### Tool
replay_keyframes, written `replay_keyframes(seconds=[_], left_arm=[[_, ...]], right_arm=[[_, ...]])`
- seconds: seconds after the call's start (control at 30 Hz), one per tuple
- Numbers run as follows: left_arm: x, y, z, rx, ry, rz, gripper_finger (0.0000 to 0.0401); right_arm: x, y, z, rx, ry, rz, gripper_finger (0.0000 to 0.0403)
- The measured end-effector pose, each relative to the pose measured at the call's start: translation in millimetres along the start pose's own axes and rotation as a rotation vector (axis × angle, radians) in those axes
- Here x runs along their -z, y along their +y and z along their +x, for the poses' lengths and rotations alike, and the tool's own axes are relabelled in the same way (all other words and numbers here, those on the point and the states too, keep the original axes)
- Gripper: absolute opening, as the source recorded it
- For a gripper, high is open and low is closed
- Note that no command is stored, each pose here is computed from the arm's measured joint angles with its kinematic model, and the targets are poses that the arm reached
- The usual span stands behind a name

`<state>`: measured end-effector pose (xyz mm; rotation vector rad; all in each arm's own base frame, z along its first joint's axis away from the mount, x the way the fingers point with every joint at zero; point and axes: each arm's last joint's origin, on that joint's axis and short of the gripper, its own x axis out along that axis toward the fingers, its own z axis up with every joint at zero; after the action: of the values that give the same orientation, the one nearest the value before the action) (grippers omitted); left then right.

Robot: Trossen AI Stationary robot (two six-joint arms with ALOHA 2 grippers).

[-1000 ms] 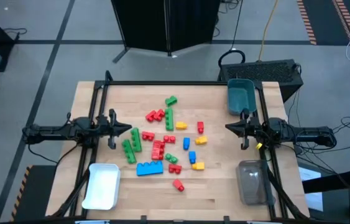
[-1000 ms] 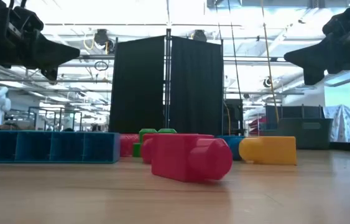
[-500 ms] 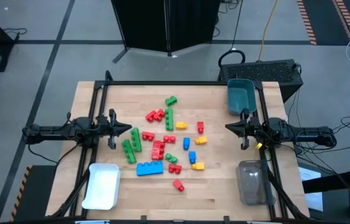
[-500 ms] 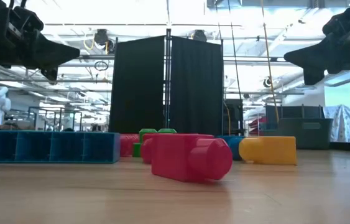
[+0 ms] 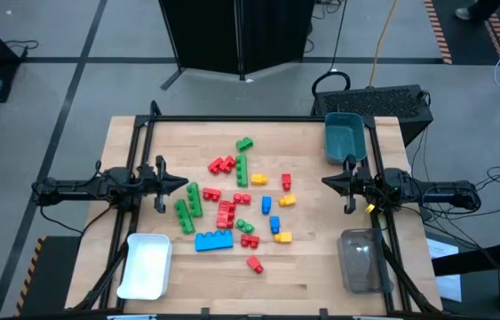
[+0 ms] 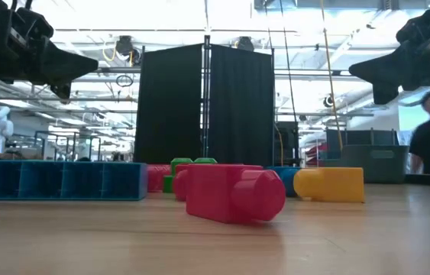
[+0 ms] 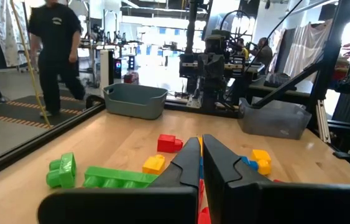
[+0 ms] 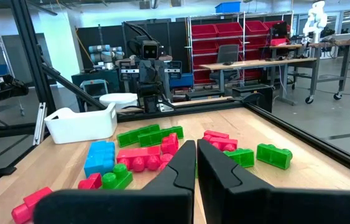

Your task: Sort blocks by size

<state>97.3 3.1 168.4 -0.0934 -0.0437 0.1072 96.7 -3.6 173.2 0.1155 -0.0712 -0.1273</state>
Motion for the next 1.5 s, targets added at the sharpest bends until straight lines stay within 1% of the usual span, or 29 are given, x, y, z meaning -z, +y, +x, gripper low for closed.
replay_keyframes(seconds=[0.4,0.47,0.57,0.7,0.77,0.83,0.97,1.07,1.2,1.37,1.5], left_arm=[[-1.8,0.0,0.0,-0.003,-0.019,-0.008,0.0],[-2.5,-0.1,0.0,-0.002,-0.026,0.0,0.0],[-4.5,-0.2,-0.1,-0.002,-0.047,0.042,0.0],[-10.2,-0.7,-0.5,0.003,-0.106,0.037,0.0],[-14.1,-0.9,-1.1,0.001,-0.14,0.033,0.0],[-16.6,-0.3,-1.4,-0.028,-0.138,0.031,0.0],[-33.8,-0.8,-4.3,-0.05,-0.185,0.034,0.0],[-39.9,-0.9,-4.5,-0.065,-0.157,0.056,0.0],[-51.5,0.9,-4.6,-0.13,-0.12,0.088,0.0],[-64.5,3.7,0.0,-0.19,-0.094,0.128,0.0],[-67.0,5.9,7.6,-0.216,-0.044,0.141,0.0]], right_arm=[[-0.8,0.1,0.0,-0.001,-0.009,0.001,0.0],[-4.1,0.5,-0.1,-0.005,-0.042,0.006,0.0],[-12.1,1.3,-0.8,-0.016,-0.124,0.03,0.0],[-25.8,1.9,-3.4,-0.019,-0.268,0.085,0.0],[-30.8,2.0,-4.6,-0.015,-0.299,0.101,0.0],[-33.4,2.3,-4.5,-0.014,-0.299,0.101,0.0],[-35.7,2.7,-2.1,-0.006,-0.279,0.102,0.0],[-37.5,2.0,0.9,0.043,-0.263,0.104,0.0],[-43.1,1.3,5.8,0.114,-0.245,0.108,0.0],[-53.2,3.5,16.4,0.133,-0.194,0.097,0.0],[-65.8,5.6,29.5,0.175,-0.154,0.09,0.0]])
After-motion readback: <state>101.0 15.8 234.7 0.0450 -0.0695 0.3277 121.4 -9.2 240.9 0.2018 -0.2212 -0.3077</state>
